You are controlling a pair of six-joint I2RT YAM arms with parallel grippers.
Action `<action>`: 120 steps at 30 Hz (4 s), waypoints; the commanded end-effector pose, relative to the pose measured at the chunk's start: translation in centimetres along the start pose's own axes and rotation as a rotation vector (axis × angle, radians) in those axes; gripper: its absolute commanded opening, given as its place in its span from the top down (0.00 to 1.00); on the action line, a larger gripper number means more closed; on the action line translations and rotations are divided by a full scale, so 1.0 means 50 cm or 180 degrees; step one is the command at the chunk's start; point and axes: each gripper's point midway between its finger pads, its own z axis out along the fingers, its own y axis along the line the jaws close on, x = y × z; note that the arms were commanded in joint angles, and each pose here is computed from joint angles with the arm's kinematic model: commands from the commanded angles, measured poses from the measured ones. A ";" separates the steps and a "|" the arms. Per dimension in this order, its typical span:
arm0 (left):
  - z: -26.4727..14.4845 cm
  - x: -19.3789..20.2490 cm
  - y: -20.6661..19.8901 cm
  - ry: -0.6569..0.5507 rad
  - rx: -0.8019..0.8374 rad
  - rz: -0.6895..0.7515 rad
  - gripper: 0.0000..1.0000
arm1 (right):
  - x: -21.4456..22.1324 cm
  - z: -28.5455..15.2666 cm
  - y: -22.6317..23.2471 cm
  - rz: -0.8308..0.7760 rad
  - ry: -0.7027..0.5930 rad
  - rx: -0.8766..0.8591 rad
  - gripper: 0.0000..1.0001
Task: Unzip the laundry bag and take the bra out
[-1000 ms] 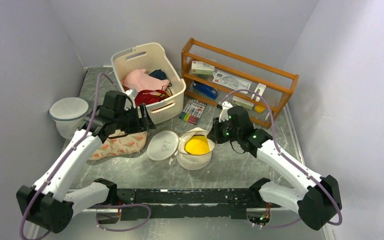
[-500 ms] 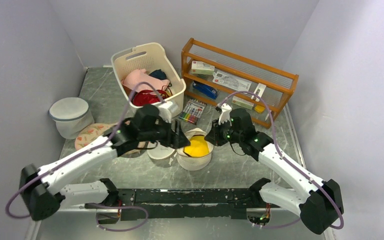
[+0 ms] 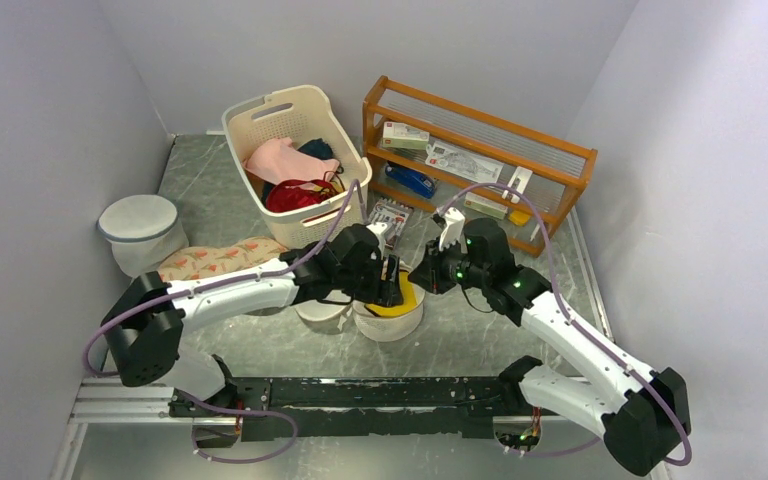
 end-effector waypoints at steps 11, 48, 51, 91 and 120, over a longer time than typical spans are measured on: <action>0.046 0.018 0.008 -0.0201 -0.0714 0.0568 0.05 | 0.001 -0.004 0.009 0.0008 -0.0141 -0.0071 0.89; -0.320 -0.198 -0.214 -0.1935 0.1436 0.0215 0.93 | 0.021 -0.003 -0.021 0.0319 -0.0225 0.0212 0.91; -0.379 -0.195 -0.270 -0.2013 0.2049 0.0483 0.93 | 0.019 -0.001 -0.028 0.0422 -0.0261 0.0286 0.91; -0.933 -0.740 -0.276 -0.5157 -0.1020 0.1406 0.93 | 0.021 -0.002 -0.032 0.0475 -0.0235 0.0335 0.92; -0.189 -0.509 0.419 -0.1569 -0.0913 -0.0817 0.93 | 0.025 -0.004 -0.027 0.0522 -0.0221 0.0303 0.92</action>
